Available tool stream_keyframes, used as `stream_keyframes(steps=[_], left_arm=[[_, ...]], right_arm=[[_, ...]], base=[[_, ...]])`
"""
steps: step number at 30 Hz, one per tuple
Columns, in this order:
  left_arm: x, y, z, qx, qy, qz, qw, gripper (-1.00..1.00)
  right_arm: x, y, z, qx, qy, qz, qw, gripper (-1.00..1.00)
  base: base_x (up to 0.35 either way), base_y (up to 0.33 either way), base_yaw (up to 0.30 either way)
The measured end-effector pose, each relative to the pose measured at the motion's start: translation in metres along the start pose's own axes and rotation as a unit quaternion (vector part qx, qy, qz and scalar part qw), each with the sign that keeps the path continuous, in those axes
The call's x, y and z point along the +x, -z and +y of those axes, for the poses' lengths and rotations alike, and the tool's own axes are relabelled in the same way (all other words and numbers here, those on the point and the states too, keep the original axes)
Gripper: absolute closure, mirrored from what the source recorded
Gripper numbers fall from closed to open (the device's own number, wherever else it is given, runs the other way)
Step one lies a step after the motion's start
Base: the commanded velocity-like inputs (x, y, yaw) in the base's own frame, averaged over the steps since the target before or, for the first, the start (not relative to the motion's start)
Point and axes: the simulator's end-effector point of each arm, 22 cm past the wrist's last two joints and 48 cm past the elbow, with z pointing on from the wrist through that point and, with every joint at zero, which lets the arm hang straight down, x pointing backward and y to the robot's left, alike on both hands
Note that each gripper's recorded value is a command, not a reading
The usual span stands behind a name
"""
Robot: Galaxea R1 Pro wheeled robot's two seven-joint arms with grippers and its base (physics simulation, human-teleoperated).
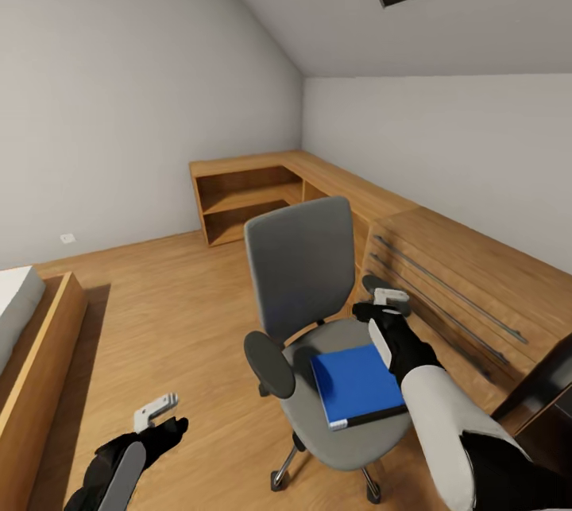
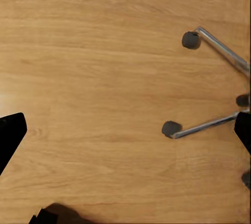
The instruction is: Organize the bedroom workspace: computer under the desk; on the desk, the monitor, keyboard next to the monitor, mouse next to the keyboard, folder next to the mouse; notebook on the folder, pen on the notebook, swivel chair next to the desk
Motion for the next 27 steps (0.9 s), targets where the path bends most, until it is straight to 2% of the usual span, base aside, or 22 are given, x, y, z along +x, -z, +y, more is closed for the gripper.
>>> stream_keyframes(steps=[2,7,12,15,27], left_arm=[[-0.020,-0.006,-0.016,0.018,0.015,-0.004,0.9997,-1.00],[-0.024,-0.015,-0.020,0.029,0.039,0.000,0.9988,-1.00],[-0.029,-0.016,-0.010,0.024,0.041,-0.002,0.9989,-1.00],[-0.033,-0.016,-0.002,0.019,0.046,-0.005,0.9988,-1.00],[-0.038,-0.016,0.006,0.014,0.055,-0.010,0.9984,-1.00]], right_arm=[[0.016,-0.005,-0.002,0.008,-0.006,0.010,0.9999,-1.00],[0.042,-0.012,0.005,0.005,-0.004,0.015,0.9999,-1.00],[0.054,-0.013,0.006,0.001,-0.001,0.032,0.9995,-1.00],[0.083,-0.013,0.011,-0.006,0.009,0.065,0.9978,-1.00],[0.092,-0.013,0.011,-0.007,0.015,0.074,0.9971,-1.00]], base=[[0.000,0.000,0.000],[0.000,0.000,0.000],[0.032,0.000,0.000],[0.264,0.000,0.000],[0.108,0.000,0.000]])
